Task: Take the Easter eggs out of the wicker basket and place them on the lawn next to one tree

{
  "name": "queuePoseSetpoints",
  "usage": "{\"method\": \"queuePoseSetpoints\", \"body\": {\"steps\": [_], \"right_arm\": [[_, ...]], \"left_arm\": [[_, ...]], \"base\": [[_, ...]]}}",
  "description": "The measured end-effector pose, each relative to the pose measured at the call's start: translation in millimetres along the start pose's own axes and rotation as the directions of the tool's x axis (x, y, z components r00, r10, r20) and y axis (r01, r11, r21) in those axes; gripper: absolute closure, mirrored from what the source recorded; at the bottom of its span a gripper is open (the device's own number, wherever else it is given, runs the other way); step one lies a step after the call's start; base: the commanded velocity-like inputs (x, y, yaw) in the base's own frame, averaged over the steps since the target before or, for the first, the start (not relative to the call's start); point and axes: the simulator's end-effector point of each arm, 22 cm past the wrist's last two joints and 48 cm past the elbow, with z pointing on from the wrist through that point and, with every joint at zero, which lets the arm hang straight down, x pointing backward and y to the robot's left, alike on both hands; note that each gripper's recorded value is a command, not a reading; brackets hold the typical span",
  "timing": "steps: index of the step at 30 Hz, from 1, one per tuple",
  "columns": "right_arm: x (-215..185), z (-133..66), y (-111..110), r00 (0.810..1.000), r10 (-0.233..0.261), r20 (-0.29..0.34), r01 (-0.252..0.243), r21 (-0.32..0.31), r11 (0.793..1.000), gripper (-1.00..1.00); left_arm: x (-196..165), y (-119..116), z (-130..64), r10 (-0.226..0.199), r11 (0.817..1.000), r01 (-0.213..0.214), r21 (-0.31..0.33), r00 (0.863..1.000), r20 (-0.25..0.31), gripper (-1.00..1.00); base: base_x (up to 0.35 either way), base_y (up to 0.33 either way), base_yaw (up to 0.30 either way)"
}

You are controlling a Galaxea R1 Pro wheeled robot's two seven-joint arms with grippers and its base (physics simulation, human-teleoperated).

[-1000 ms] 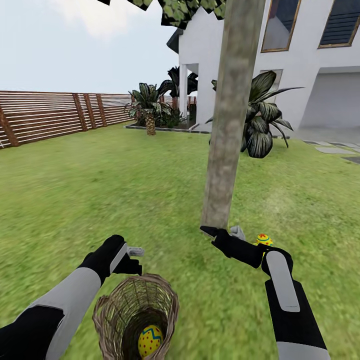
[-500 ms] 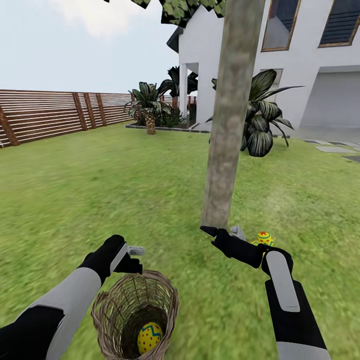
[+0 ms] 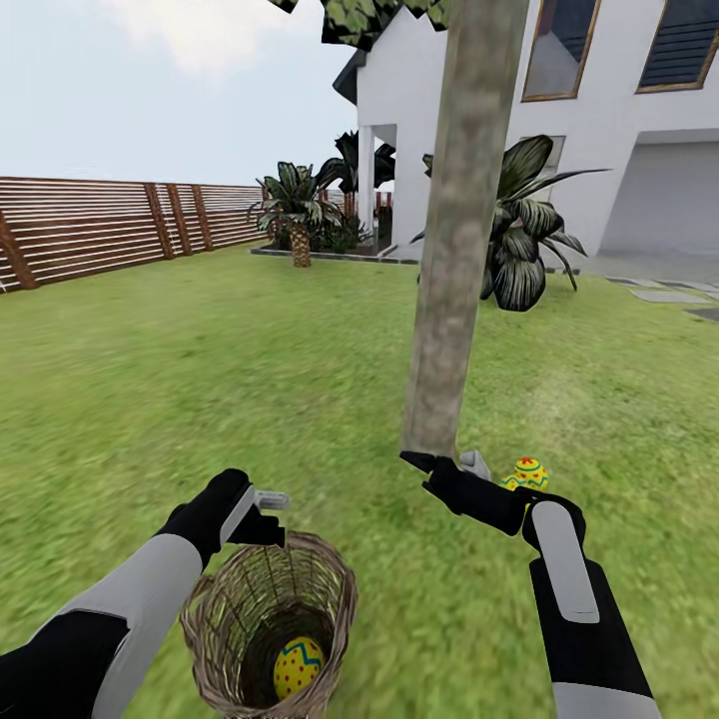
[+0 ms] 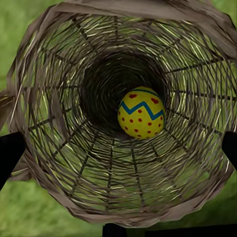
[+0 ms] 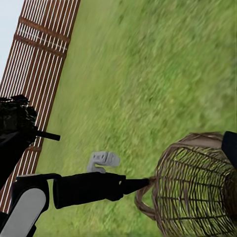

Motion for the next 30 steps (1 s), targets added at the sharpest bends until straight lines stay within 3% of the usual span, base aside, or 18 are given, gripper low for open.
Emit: {"method": "queuePoseSetpoints", "body": {"steps": [30], "right_arm": [[34.1, 10.6, -52.3, 1.000, -0.001, 0.001, 0.001, -0.002, 1.000, -1.00]], "left_arm": [[22.4, 0.3, 58.5, 0.002, 1.000, -0.002, -0.003, 1.000, 0.016, -1.00]], "base": [[0.000, 0.000, 0.000]]}}
